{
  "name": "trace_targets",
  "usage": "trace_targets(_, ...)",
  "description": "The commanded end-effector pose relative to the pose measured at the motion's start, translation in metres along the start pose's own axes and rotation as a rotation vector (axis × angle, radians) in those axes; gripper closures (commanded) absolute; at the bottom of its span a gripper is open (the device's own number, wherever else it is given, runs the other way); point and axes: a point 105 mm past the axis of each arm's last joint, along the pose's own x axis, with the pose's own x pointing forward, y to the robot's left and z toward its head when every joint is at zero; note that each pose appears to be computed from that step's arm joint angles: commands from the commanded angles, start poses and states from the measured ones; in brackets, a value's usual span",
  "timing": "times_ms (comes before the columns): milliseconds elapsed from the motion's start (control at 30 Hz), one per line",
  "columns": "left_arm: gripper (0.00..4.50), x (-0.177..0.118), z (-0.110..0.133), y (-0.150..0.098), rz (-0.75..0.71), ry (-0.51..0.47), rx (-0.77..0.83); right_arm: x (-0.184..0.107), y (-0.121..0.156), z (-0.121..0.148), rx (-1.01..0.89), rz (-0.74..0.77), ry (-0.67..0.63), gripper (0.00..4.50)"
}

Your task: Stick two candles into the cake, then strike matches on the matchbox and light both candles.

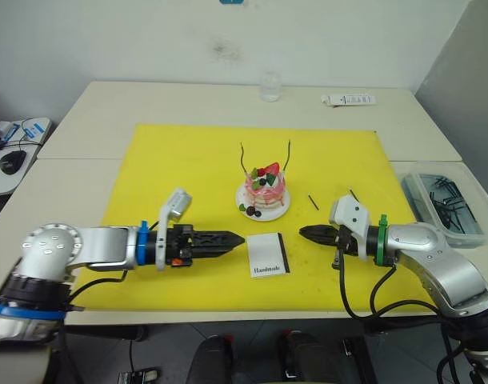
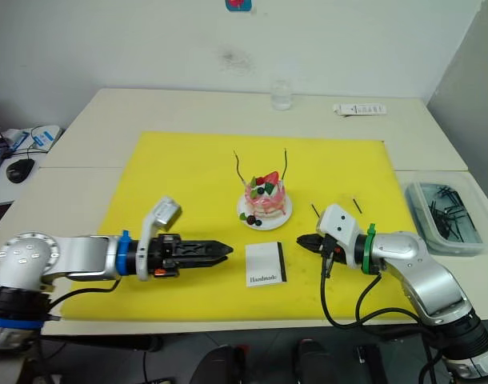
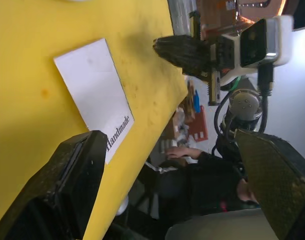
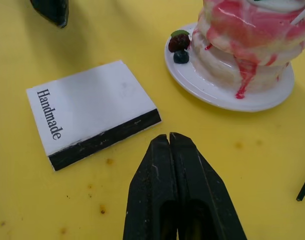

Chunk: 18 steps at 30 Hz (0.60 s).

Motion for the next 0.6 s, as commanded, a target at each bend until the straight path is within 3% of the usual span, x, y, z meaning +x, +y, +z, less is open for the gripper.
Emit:
trace_targets(33, 0.0, 0.012, -0.004, -0.003, -0.02, 0.026, -0.007, 0.0, 0.01, 0.0, -0.032, 0.028, 0.011, 4.47)
trace_targets(267, 0.0, 0.028, -0.001, 0.012, 0.042, -0.048, -0.059, 0.002, 0.016, -0.012, -0.034, 0.028, 0.057, 4.47)
trace_targets(600, 0.0, 0.025, 0.005, 0.017, 0.074, -0.094, -0.082, 0.006, 0.017, -0.015, -0.027, 0.028, 0.064, 4.47)
